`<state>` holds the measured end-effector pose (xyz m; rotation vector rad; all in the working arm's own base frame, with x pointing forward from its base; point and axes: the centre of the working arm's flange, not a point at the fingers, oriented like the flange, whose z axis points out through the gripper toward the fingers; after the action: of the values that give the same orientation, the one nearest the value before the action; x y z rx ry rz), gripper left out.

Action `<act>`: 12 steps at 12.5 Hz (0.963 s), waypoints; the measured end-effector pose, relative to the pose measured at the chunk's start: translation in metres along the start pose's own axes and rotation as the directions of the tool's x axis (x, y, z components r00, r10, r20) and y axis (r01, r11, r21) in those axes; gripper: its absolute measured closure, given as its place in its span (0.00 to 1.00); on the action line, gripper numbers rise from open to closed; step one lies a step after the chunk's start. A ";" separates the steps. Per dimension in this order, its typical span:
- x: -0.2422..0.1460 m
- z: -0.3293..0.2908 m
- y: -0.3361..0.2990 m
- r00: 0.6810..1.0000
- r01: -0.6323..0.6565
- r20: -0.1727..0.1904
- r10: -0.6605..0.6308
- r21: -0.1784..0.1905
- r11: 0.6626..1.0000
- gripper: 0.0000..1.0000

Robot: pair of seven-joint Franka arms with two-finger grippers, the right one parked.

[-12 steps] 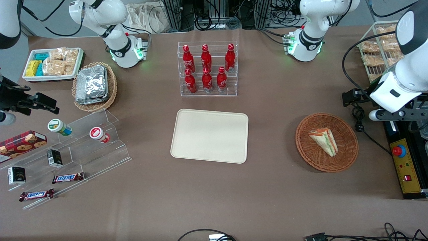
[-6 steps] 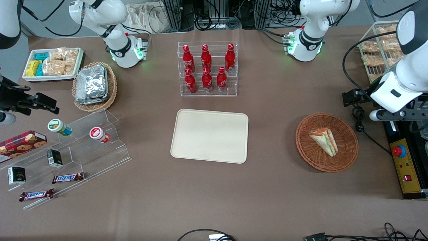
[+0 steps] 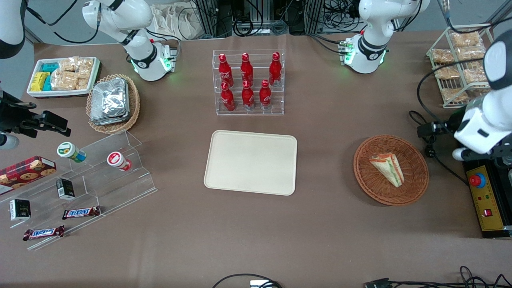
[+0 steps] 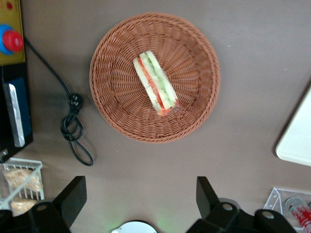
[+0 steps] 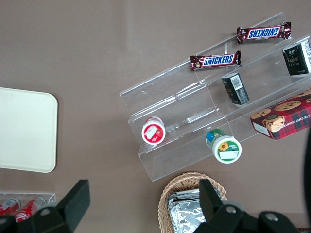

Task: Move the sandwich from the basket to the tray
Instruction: 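Lower the open left gripper over the wrapped sandwich in the basket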

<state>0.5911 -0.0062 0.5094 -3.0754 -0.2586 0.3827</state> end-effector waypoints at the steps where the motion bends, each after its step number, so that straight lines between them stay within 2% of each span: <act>1: 0.008 0.013 -0.001 0.999 0.042 0.024 -0.042 0.001 0.999 0.00; 3: 0.023 0.038 0.000 0.991 0.117 0.062 -0.117 0.005 0.993 0.00; 8: 0.075 0.127 0.008 0.955 0.268 0.129 -0.268 0.015 0.963 0.00; 12: 0.102 0.180 0.013 0.932 0.337 0.139 -0.335 0.010 0.941 0.00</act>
<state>0.6463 -0.0002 0.3102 -2.9373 -0.7820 0.5768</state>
